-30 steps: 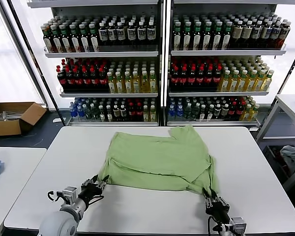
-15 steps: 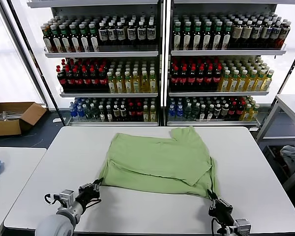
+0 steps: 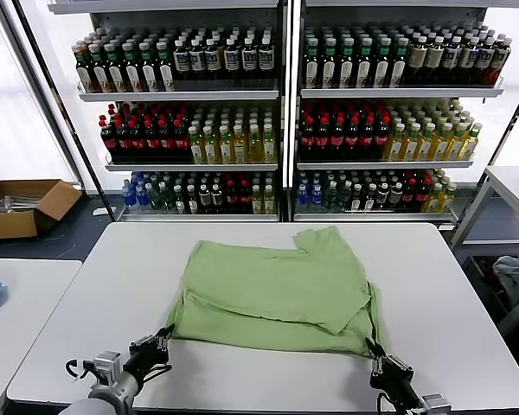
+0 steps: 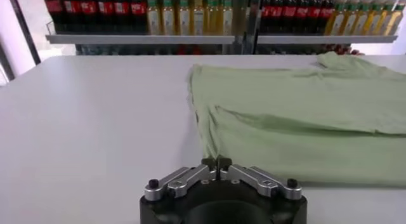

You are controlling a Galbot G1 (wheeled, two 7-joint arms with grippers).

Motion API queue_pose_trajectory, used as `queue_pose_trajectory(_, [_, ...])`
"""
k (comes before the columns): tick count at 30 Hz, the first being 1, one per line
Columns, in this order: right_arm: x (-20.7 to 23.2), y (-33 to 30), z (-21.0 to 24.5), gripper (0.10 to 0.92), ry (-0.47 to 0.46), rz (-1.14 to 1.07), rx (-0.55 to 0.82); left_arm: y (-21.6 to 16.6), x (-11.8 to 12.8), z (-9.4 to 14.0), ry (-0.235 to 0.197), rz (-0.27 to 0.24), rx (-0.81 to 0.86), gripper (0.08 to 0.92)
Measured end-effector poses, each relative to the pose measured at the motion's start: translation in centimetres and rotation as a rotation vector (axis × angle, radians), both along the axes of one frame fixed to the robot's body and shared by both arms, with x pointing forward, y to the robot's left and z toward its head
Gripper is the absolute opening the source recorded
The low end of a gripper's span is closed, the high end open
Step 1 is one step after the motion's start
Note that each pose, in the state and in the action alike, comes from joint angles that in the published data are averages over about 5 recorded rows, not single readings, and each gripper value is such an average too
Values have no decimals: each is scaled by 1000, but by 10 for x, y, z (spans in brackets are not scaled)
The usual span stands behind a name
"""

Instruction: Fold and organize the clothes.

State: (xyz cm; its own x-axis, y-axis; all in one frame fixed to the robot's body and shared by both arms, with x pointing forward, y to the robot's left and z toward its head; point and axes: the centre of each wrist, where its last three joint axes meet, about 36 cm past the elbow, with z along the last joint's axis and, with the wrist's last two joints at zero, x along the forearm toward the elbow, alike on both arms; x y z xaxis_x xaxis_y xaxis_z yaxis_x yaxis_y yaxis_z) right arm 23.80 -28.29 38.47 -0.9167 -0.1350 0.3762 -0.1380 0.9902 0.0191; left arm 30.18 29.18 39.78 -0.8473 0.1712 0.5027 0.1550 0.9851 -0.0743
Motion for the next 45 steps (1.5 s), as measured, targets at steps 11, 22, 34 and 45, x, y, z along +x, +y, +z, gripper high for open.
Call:
queue_pose_trajectory(11, [-29, -7, 10, 108, 62, 48, -34, 5, -58, 18, 40, 23, 31, 109])
queue_pose_trajectory(22, [-26, -10, 26, 364, 35, 73, -13, 10, -76, 37, 28, 31, 66, 355])
queue_pose_trajectory(34, [59, -36, 53, 710, -23, 137, -17, 21, -42, 53, -86, -49, 75, 701])
queue_pose_trajectory(45, [176, -71, 61, 822, 3, 212, -27, 43, 36, 47, -163, -226, 86, 822])
